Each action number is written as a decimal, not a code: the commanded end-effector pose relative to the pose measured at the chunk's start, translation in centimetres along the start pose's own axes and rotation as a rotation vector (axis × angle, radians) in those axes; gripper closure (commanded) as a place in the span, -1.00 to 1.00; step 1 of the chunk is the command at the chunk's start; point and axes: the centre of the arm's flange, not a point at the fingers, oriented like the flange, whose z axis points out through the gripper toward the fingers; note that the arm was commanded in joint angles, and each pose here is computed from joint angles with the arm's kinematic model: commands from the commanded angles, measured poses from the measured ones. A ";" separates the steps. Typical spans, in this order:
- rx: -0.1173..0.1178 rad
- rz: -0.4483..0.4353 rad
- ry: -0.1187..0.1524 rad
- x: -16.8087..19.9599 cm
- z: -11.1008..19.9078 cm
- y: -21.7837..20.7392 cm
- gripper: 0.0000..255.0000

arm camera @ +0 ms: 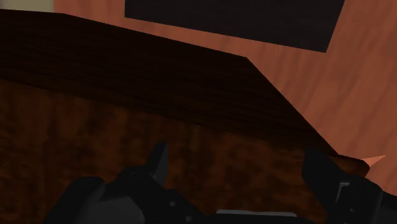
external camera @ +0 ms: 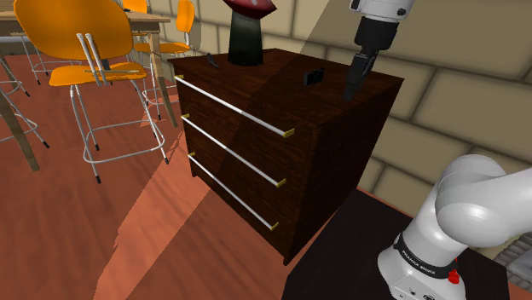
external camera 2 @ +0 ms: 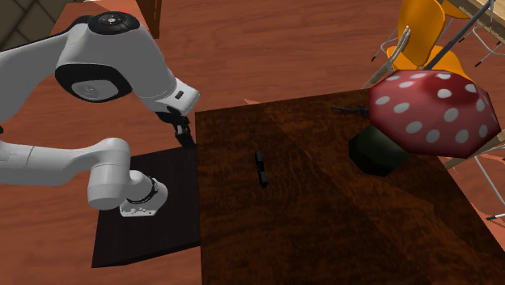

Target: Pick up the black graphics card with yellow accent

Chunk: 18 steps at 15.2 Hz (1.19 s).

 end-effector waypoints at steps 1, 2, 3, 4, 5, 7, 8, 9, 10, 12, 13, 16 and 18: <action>0.000 0.000 0.000 0.0 0.0 0.0 -1.00; 0.005 -0.063 -0.012 0.8 -0.1 1.2 -1.00; 0.010 -0.125 -0.025 1.7 -0.2 2.4 -1.00; 0.015 -0.188 -0.037 2.6 -0.2 3.6 -1.00; 0.020 -0.251 -0.049 3.6 -0.3 4.6 -1.00; 0.030 -0.376 -0.074 5.9 -0.3 6.6 -1.00; 0.035 -0.439 -0.086 7.1 -0.3 7.4 -1.00; 0.040 -0.502 -0.098 8.3 -0.3 8.2 -1.00; 0.045 -0.564 -0.110 9.6 -0.3 8.9 -1.00; 0.055 -0.690 -0.135 12.3 -0.1 10.1 -1.00; 0.061 -0.752 -0.147 13.7 0.0 10.5 -1.00; 0.076 -0.940 -0.184 18.1 0.4 11.3 -1.00; 0.086 -1.066 -0.208 21.0 0.8 11.4 -1.00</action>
